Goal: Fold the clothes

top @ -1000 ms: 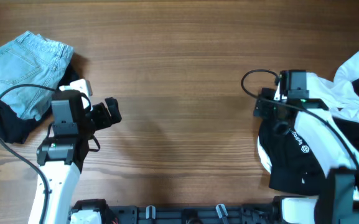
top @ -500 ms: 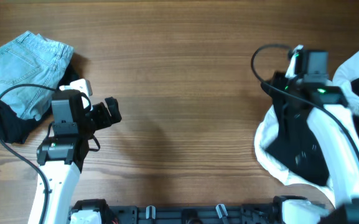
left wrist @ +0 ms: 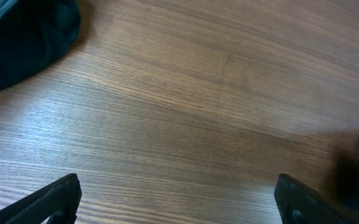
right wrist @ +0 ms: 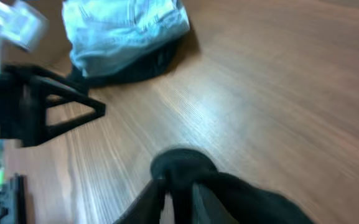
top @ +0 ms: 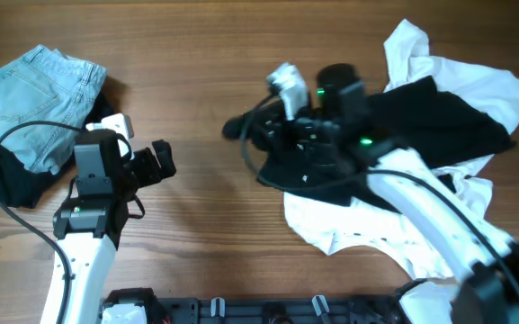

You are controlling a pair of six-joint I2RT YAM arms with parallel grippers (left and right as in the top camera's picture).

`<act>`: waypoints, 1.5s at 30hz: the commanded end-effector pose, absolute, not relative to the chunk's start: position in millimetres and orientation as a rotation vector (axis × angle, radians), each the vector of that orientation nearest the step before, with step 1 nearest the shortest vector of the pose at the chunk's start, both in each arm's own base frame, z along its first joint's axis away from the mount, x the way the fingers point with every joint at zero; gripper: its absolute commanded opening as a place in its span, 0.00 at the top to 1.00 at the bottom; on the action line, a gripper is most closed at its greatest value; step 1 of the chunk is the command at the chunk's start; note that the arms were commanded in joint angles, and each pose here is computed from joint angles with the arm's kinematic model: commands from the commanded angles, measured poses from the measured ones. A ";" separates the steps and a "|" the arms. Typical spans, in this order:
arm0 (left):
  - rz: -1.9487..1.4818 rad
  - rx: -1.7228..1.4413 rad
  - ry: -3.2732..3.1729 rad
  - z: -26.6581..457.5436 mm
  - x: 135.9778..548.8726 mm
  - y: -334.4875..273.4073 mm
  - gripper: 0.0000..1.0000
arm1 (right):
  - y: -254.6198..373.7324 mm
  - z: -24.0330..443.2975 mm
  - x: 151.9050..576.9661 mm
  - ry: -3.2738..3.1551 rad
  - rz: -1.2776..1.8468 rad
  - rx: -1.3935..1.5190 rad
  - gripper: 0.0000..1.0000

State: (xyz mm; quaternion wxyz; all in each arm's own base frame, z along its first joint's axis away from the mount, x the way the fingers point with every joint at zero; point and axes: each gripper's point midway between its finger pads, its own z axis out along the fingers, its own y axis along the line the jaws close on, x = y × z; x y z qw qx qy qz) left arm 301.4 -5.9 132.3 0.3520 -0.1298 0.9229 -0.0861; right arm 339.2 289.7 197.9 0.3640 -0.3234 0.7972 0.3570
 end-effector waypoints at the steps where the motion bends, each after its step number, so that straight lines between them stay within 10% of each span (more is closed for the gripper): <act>1: -0.340 -0.283 2.373 141.6 305.2 -23.7 0.00 | 278.6 169.4 375.3 2.160 0.754 -0.636 0.55; 2: -0.403 -0.254 2.360 145.5 306.8 -32.4 0.00 | 255.2 167.3 393.3 2.188 0.634 -0.513 0.08; 3: -0.439 -0.234 2.347 148.9 308.4 -37.6 0.00 | 242.5 171.0 400.3 2.188 0.583 -0.462 0.00; 11: -0.701 -0.080 2.339 144.5 324.0 -104.5 0.00 | 82.9 184.1 385.3 2.383 0.299 -0.026 0.00; 19: -0.861 -0.159 2.562 40.0 337.2 -179.8 0.06 | 27.8 155.8 357.9 2.555 0.223 0.164 0.01; 22: -0.887 -0.094 2.566 15.4 340.5 -200.4 0.47 | 27.8 154.2 355.6 2.566 0.223 0.167 0.00; 23: -0.894 -0.082 2.539 16.7 345.5 -203.2 0.89 | 27.7 153.7 354.9 2.569 0.222 0.168 0.00; 24: -0.901 -0.075 2.466 28.5 359.1 -203.3 0.96 | 27.7 153.1 353.8 2.575 0.222 0.168 0.00; 32: -0.709 -0.379 1.885 232.3 487.2 -37.0 0.96 | 10.4 149.8 351.3 2.581 0.110 0.273 0.00; 33: -0.695 -0.425 1.938 216.5 484.1 -28.2 0.61 | 10.5 149.9 351.4 2.580 0.109 0.272 0.00; 34: -0.681 -0.451 2.013 196.1 478.8 -27.1 0.00 | 10.4 149.8 351.3 2.581 0.108 0.269 0.00; 45: -0.764 -0.286 2.840 46.2 342.2 -179.1 0.00 | 8.3 124.2 339.3 2.698 0.069 0.250 0.00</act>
